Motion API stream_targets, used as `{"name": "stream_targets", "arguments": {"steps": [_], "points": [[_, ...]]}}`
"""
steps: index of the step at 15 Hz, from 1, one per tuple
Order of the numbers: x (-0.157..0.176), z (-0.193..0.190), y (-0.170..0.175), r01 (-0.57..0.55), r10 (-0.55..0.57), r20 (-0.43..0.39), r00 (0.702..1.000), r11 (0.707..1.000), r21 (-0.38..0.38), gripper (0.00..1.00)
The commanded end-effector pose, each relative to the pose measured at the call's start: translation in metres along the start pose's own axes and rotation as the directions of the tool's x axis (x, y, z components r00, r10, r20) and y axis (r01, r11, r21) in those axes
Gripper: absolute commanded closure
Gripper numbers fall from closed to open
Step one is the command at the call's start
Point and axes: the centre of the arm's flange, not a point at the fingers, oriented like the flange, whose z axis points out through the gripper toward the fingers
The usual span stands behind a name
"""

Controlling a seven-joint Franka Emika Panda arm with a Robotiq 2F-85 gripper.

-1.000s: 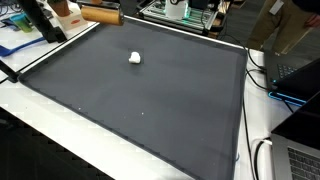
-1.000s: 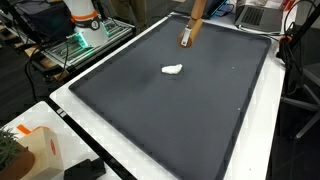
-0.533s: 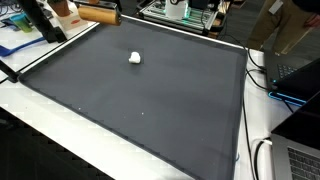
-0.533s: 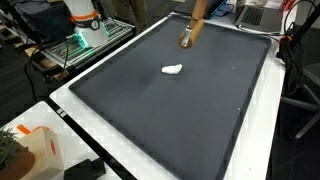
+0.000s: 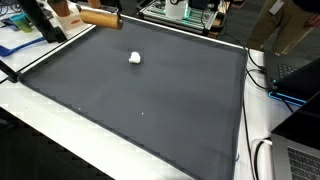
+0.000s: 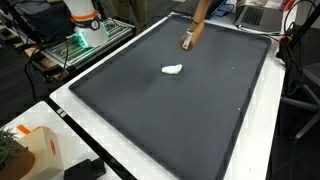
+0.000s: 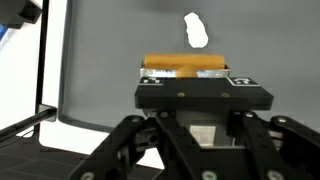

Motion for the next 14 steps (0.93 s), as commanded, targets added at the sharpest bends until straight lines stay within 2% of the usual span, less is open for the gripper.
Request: {"name": "stream_targets", "arguments": {"steps": [1,10,13,14], "points": [[0.027,-0.002,-0.013,-0.023,0.023,0.036,0.999,1.0,-0.018,0.78],[0.076,0.023,-0.04,0.009,-0.004,0.079,0.997,0.998,-0.06,0.78],[0.09,0.03,-0.041,-0.076,0.081,0.104,0.991,0.996,-0.052,0.78],[0.062,0.045,-0.044,-0.017,0.02,0.079,0.997,0.999,-0.041,0.53]]}}
